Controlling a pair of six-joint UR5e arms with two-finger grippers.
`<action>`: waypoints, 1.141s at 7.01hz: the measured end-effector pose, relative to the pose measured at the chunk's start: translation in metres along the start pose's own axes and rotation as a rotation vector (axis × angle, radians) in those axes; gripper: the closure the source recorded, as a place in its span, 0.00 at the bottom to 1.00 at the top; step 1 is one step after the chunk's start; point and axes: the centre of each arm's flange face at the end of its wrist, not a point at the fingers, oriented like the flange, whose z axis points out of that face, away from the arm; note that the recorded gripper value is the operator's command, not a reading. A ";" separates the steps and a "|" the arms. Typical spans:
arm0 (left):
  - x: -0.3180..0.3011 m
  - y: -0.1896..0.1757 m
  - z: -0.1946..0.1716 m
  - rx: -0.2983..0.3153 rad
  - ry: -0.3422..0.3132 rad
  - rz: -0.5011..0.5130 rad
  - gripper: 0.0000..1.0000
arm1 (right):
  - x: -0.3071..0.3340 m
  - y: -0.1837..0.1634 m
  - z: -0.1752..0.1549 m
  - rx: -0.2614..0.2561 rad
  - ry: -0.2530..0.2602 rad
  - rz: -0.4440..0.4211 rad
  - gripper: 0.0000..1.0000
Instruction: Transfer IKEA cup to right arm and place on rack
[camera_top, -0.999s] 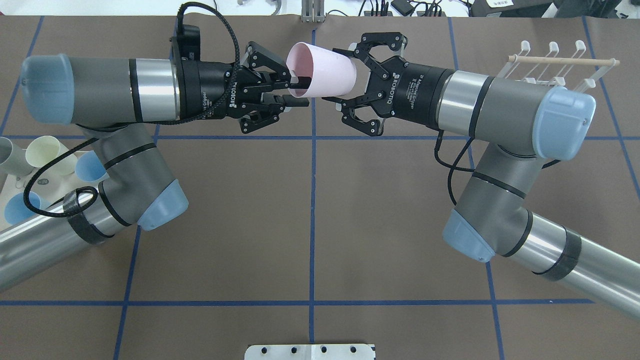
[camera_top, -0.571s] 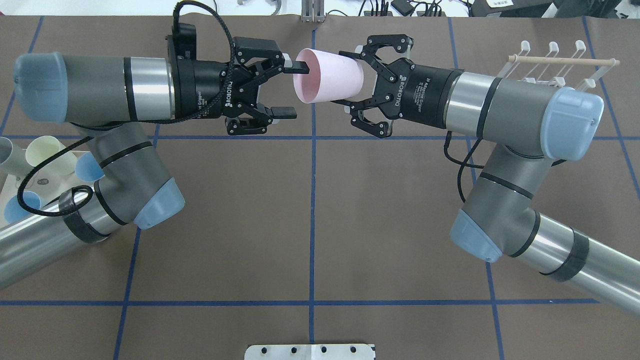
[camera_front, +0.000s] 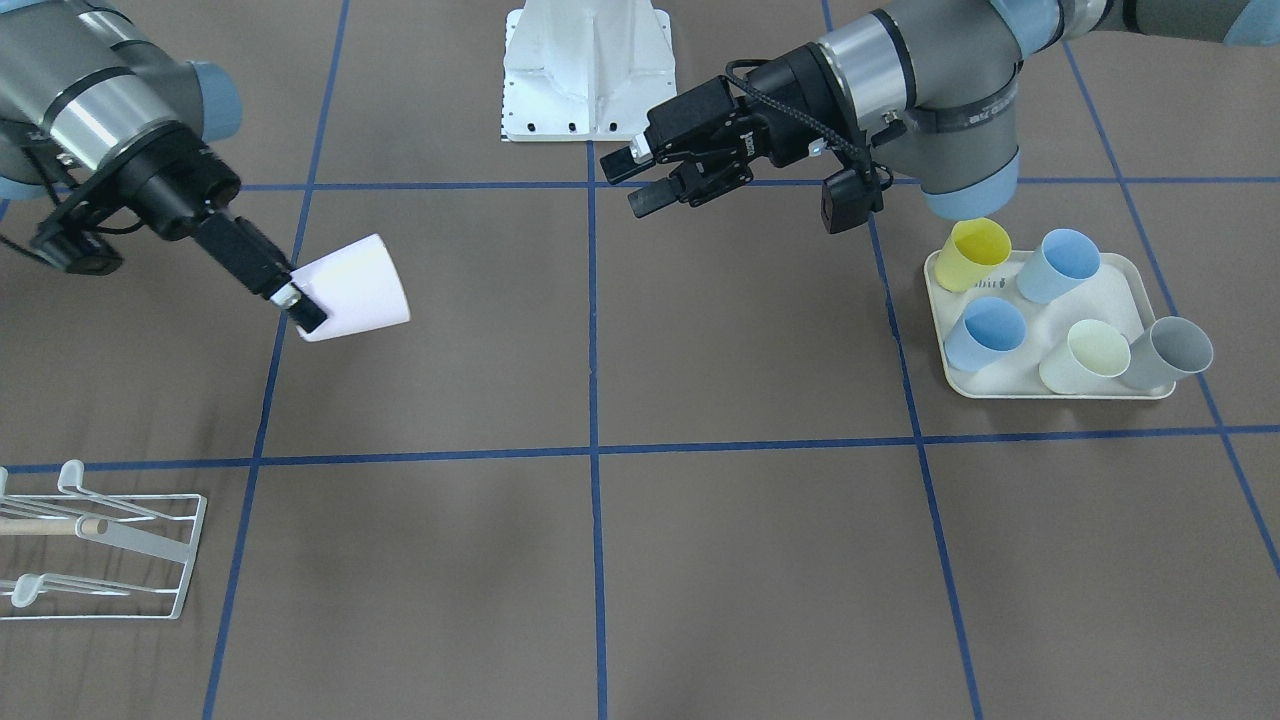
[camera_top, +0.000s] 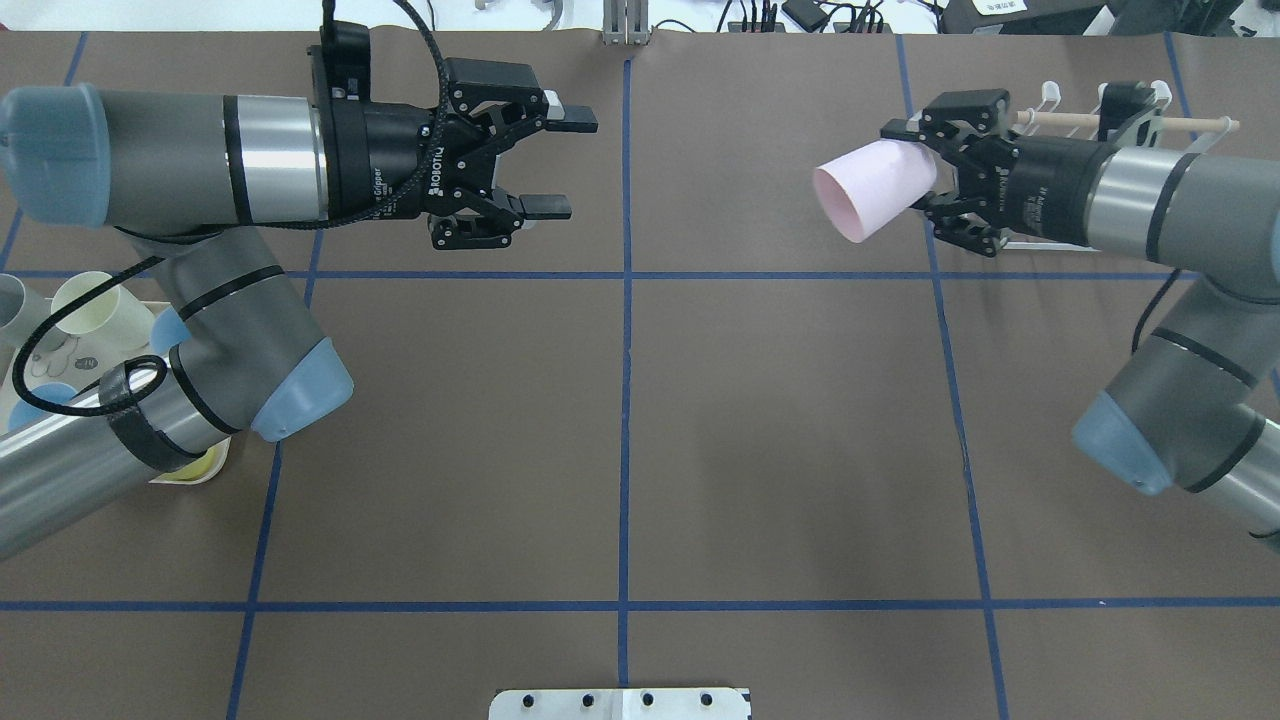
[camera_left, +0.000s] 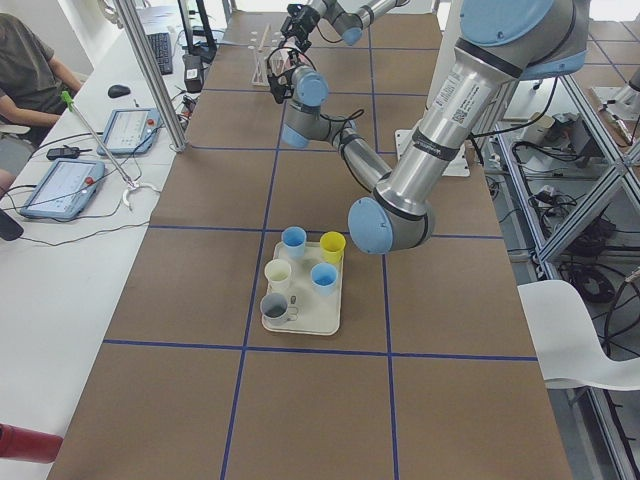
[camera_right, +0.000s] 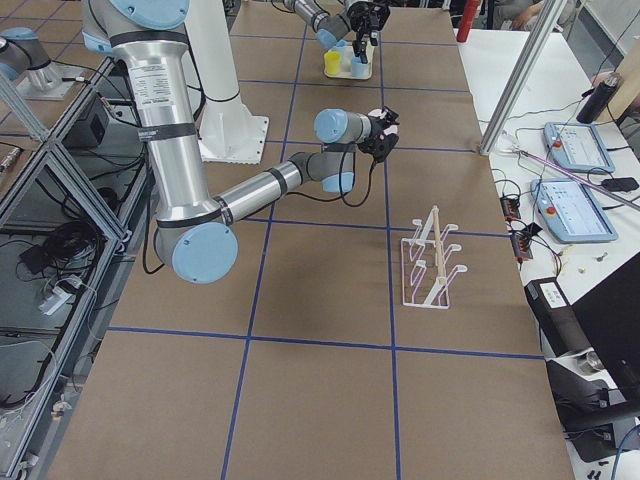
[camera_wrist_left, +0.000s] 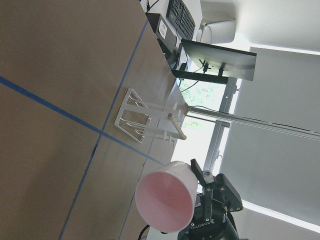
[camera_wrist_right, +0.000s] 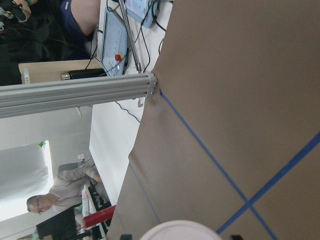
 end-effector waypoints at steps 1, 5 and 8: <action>-0.001 -0.003 -0.002 0.010 -0.007 0.029 0.12 | 0.019 -0.029 -0.010 0.088 0.041 -0.209 1.00; -0.002 -0.005 -0.003 0.016 -0.012 0.048 0.12 | 0.052 -0.081 -0.028 0.359 0.242 -0.782 1.00; -0.005 -0.008 -0.002 0.020 -0.017 0.047 0.12 | 0.071 -0.098 -0.039 0.439 0.334 -0.920 1.00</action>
